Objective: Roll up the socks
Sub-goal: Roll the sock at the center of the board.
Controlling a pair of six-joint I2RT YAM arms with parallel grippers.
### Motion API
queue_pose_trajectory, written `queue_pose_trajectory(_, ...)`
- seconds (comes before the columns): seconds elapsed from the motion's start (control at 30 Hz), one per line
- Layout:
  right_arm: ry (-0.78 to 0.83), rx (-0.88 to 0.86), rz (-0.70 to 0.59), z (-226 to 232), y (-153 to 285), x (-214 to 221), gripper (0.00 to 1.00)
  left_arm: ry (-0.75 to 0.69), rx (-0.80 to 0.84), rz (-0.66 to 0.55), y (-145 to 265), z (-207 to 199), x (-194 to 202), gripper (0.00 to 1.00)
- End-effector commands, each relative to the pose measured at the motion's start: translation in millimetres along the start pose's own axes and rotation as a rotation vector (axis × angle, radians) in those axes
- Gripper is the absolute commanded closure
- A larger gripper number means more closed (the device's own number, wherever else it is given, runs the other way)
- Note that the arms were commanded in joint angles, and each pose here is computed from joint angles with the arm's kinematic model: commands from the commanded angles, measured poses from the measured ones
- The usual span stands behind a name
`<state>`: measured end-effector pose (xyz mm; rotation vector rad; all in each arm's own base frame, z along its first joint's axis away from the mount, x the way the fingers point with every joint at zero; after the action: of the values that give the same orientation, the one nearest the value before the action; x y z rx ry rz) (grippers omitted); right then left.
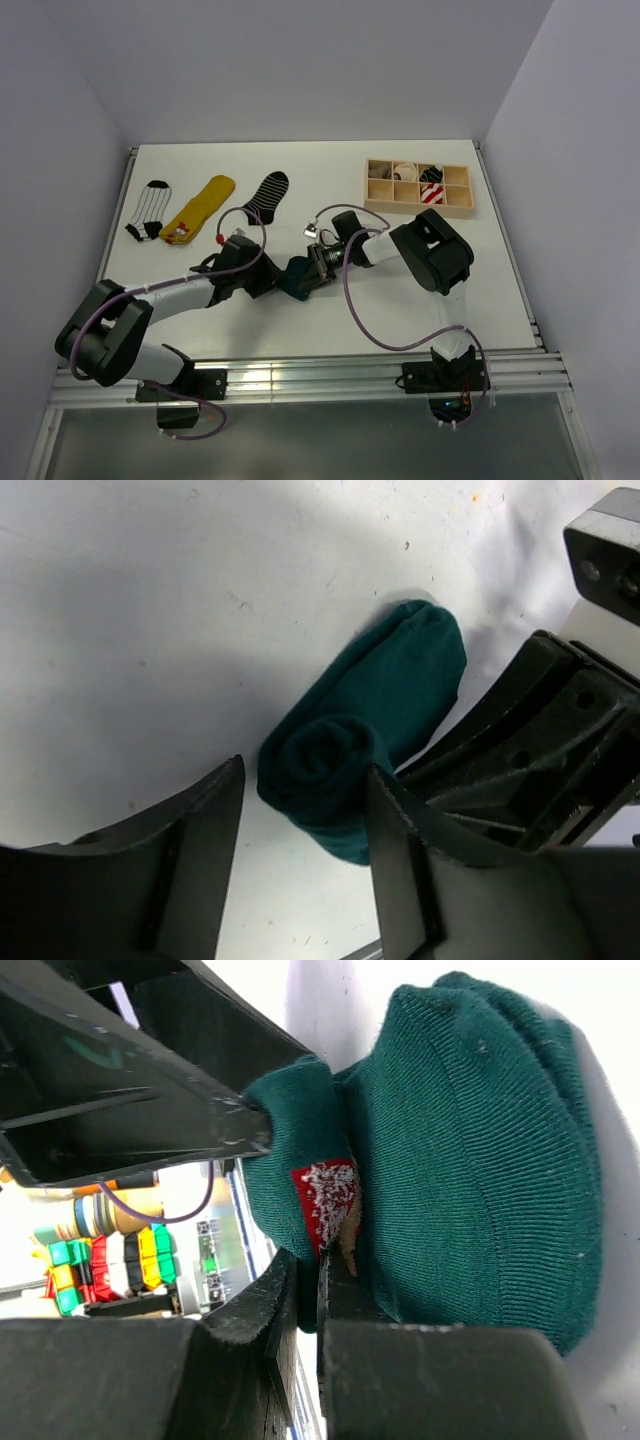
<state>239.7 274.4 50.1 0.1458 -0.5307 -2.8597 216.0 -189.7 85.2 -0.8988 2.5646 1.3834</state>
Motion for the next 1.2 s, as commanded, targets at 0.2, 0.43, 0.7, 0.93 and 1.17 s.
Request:
queue_pose_trajectory(0.2, 0.017, 0.21, -0.084, -11.9, 9.6, 4.6, 0.81, 0.003, -0.028, 0.06, -16.9, -2.2, 8.5, 0.68)
queue_pose_trajectory(0.43, 0.325, 0.475, -0.283, 25.2, 23.7, 6.0, 0.47, -0.042, -0.093, 0.09, -15.0, -4.6, 5.2, 0.74)
queue_pose_trajectory(0.7, 0.625, 0.766, -0.567, 60.7, 25.4, 21.2, 0.43, -0.119, -0.137, 0.082, -6.1, -19.0, -10.4, 0.73)
queue_pose_trajectory(0.93, 0.783, 0.807, -0.537, 78.2, -1.5, 31.5, 0.42, -0.131, -0.13, 0.085, -5.6, -25.7, -14.3, 0.73)
queue_pose_trajectory(1.17, 0.856, 0.883, -0.48, 71.0, -31.3, 35.3, 0.42, -0.132, -0.132, 0.1, -7.2, -24.2, -12.1, 0.73)
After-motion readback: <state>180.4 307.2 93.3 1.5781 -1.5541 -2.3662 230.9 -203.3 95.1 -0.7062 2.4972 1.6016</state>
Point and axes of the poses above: each gripper's point midway between its finger pads, its own y axis back along the fingers, its own z axis along the line the jaws close on, x = y × z, the point moved 7 cm from there along y, back along the fingers, and after that the axes turned 9 degrees about -y, right-handed, at the moved point
